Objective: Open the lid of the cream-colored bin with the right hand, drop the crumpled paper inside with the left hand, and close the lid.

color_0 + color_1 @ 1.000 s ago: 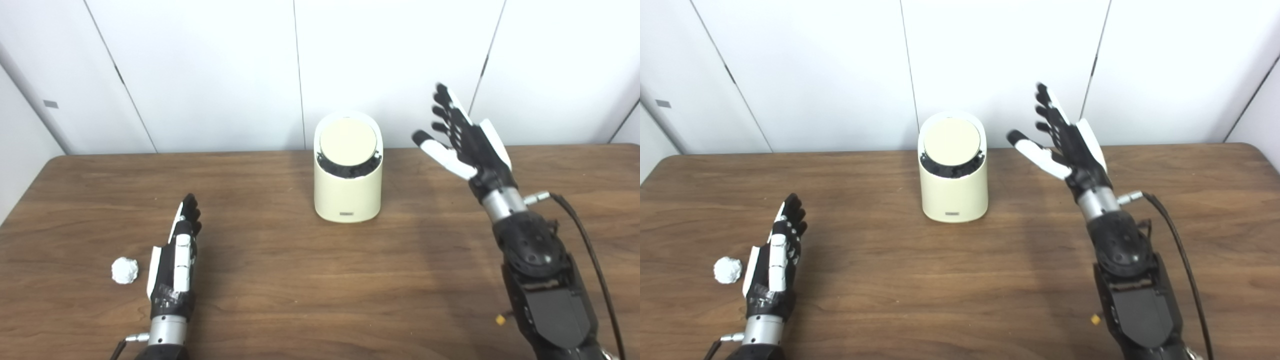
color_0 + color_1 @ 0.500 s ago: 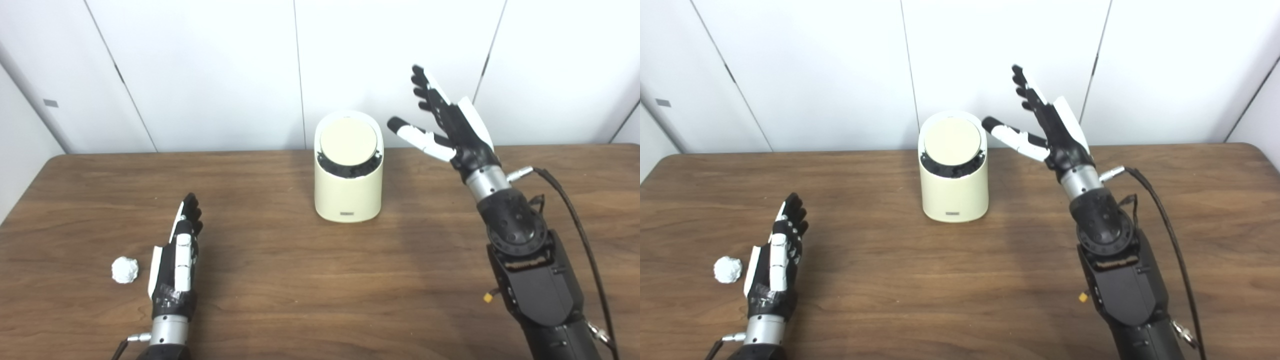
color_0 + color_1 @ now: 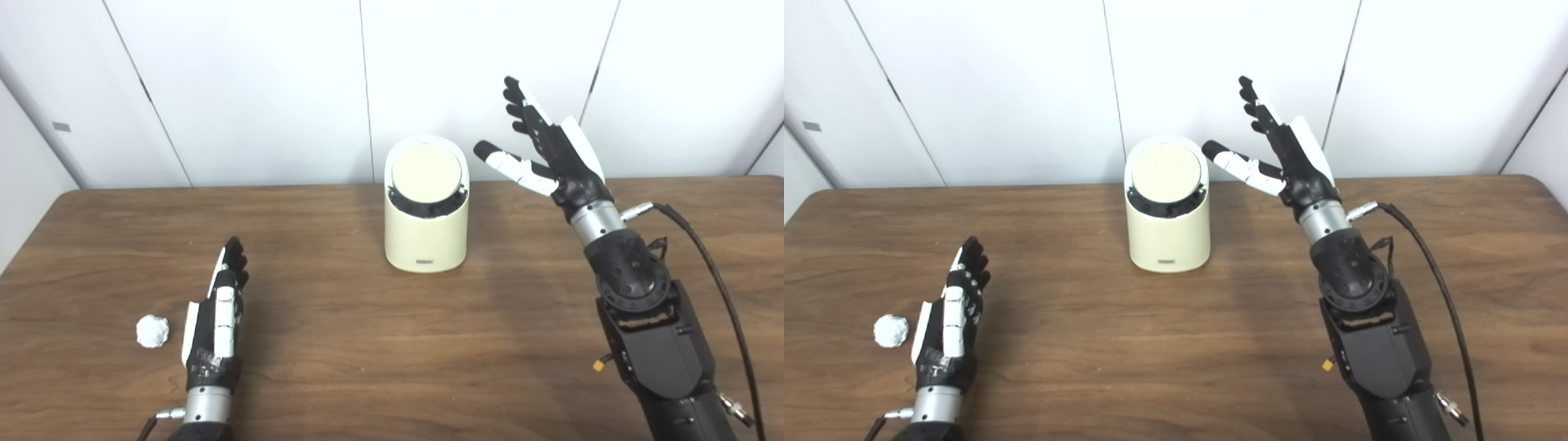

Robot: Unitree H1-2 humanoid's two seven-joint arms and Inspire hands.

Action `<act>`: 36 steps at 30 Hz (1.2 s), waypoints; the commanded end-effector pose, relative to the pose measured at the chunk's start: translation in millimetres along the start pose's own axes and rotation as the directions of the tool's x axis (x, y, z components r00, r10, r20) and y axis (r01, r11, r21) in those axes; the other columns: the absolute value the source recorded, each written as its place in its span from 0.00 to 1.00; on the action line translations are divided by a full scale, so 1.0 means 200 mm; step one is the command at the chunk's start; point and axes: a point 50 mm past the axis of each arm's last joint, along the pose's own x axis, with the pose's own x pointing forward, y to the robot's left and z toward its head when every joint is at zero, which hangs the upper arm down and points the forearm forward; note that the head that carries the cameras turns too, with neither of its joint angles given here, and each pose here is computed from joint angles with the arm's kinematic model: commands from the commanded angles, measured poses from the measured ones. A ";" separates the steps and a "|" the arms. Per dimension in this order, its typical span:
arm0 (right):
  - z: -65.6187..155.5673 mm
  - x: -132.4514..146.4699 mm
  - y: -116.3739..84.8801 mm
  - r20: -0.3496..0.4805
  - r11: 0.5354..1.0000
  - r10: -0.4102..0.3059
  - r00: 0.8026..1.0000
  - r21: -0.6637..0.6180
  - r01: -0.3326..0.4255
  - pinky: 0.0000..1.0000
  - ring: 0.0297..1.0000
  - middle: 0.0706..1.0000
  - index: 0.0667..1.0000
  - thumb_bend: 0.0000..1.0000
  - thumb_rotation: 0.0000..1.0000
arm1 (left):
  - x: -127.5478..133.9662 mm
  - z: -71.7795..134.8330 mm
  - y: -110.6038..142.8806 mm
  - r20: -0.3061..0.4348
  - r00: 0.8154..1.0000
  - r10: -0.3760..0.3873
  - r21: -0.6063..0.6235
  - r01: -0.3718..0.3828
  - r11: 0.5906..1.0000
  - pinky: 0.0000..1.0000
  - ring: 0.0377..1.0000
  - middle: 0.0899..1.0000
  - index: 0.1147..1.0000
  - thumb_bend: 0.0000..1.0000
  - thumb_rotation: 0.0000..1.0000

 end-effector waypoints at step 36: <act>0.23 0.30 -0.02 0.098 0.995 0.054 0.994 -0.087 -0.046 0.85 0.93 0.96 0.97 0.69 0.60 | -0.07 -0.07 -0.09 -0.052 0.999 0.004 -0.028 -0.006 1.000 1.00 1.00 1.00 1.00 0.52 1.00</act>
